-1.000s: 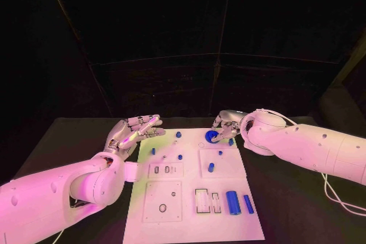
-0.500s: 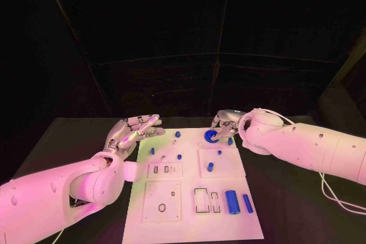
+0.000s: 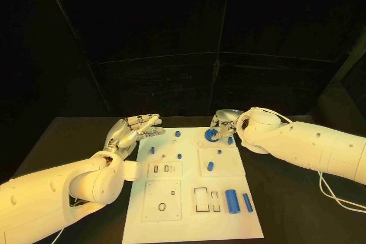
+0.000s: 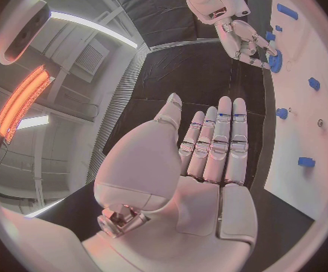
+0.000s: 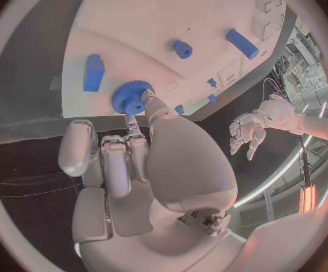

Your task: Assemble the parts on the task board

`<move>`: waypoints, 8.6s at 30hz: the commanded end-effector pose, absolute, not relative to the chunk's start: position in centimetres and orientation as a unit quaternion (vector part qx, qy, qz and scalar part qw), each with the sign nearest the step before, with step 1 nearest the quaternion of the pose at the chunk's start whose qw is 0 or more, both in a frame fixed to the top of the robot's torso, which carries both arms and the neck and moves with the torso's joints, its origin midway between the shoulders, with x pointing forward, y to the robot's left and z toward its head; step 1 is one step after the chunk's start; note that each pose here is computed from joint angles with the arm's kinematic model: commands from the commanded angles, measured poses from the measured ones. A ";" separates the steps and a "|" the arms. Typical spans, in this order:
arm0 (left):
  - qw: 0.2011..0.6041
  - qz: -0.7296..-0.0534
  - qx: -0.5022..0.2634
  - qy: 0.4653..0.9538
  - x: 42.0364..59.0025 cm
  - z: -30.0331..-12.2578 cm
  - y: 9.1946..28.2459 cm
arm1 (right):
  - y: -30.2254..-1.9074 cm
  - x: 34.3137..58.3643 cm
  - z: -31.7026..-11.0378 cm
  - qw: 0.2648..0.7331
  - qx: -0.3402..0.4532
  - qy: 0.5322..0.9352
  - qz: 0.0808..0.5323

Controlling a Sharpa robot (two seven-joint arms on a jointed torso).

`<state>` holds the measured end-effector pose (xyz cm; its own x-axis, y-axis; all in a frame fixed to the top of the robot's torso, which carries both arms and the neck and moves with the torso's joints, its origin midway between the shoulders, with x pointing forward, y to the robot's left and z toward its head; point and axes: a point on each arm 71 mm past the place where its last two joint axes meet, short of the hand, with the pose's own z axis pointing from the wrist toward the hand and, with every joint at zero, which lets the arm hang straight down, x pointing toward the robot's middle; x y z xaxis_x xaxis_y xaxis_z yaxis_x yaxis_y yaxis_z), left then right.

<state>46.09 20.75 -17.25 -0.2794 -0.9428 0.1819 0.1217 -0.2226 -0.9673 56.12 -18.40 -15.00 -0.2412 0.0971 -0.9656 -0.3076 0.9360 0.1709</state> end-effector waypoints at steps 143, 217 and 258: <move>0.403 -0.651 -0.438 0.473 47.4 -17.2 21.2 | -24.1 52.6 -14.1 0.652 0.006 0.664 0.367; 0.401 -0.648 -0.439 0.476 48.0 -17.7 21.1 | -26.8 54.3 -19.1 0.609 0.005 0.738 0.290; 0.402 -0.648 -0.439 0.475 47.9 -17.7 21.3 | -26.2 54.4 -19.4 0.607 0.001 0.744 0.278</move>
<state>47.97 21.43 -17.88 -0.2756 -0.9430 0.1867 0.0958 -0.2202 -0.9707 54.41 -26.26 -19.48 -0.2656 0.3454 -0.9001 -0.3353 0.8423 0.4221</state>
